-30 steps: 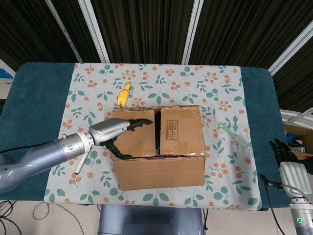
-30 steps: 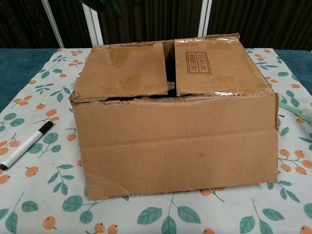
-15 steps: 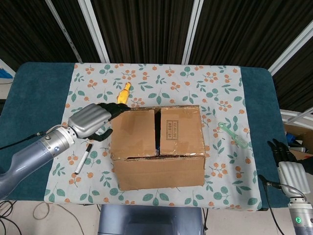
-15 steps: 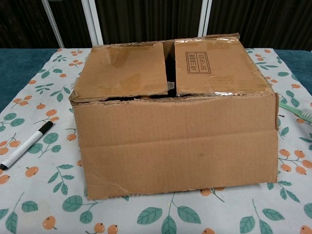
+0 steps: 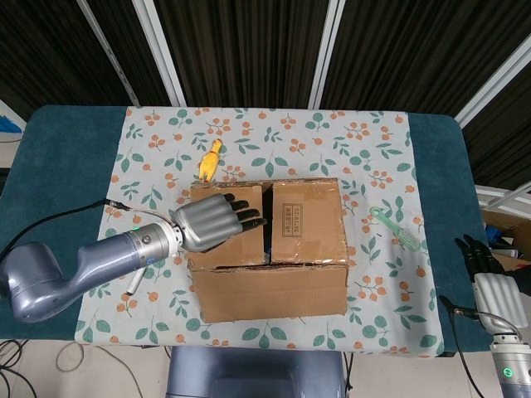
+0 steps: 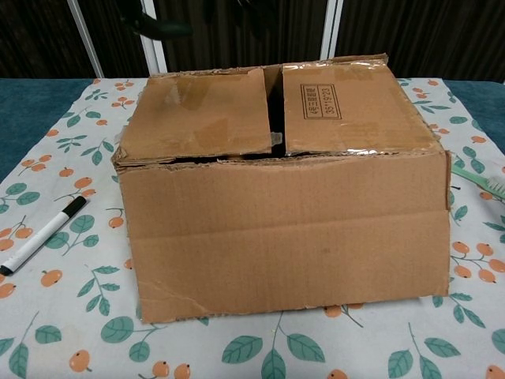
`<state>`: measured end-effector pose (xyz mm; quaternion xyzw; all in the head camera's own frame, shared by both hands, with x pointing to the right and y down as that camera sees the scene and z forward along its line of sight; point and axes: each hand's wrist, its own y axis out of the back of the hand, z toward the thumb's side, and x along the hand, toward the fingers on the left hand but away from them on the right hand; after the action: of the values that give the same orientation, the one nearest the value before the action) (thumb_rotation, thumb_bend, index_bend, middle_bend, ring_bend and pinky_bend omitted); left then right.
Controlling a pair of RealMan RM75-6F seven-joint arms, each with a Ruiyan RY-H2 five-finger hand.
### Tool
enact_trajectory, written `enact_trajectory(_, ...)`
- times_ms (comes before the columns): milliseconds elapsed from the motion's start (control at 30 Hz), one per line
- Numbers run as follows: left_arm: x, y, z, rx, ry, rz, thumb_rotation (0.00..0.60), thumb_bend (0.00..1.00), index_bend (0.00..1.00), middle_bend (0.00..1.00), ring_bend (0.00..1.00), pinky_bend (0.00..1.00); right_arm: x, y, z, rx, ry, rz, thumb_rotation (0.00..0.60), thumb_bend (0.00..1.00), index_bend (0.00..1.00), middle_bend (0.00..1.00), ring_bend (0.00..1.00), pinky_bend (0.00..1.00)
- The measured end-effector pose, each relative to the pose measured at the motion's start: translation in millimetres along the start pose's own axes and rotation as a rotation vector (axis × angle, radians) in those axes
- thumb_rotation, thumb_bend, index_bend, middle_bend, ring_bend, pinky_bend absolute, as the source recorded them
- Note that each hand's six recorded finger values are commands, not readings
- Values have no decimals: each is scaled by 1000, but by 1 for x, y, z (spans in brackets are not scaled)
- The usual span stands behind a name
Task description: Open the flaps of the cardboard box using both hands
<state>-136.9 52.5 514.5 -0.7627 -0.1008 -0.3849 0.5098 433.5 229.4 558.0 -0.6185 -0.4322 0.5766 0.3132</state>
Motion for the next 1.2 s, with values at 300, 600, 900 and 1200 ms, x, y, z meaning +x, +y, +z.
enact_trajectory(300,34,-9,14,104,-50,-34,600,609,1,115,91,227,0,1,1,-9,7,-2,600,232,0,0,0,193)
enact_trajectory(600,54,-8,29,161,-71,-41,600,613,2,124,91,227,0,1,1,-13,8,-2,600,234,0,0,0,193)
enact_trajectory(900,63,-10,41,199,-65,-56,600,617,7,148,91,226,0,2,1,-17,9,-3,600,235,0,0,0,193)
enact_trajectory(1200,68,-18,47,206,-33,-78,600,621,19,180,91,227,0,1,1,-20,9,-2,600,237,0,0,0,193)
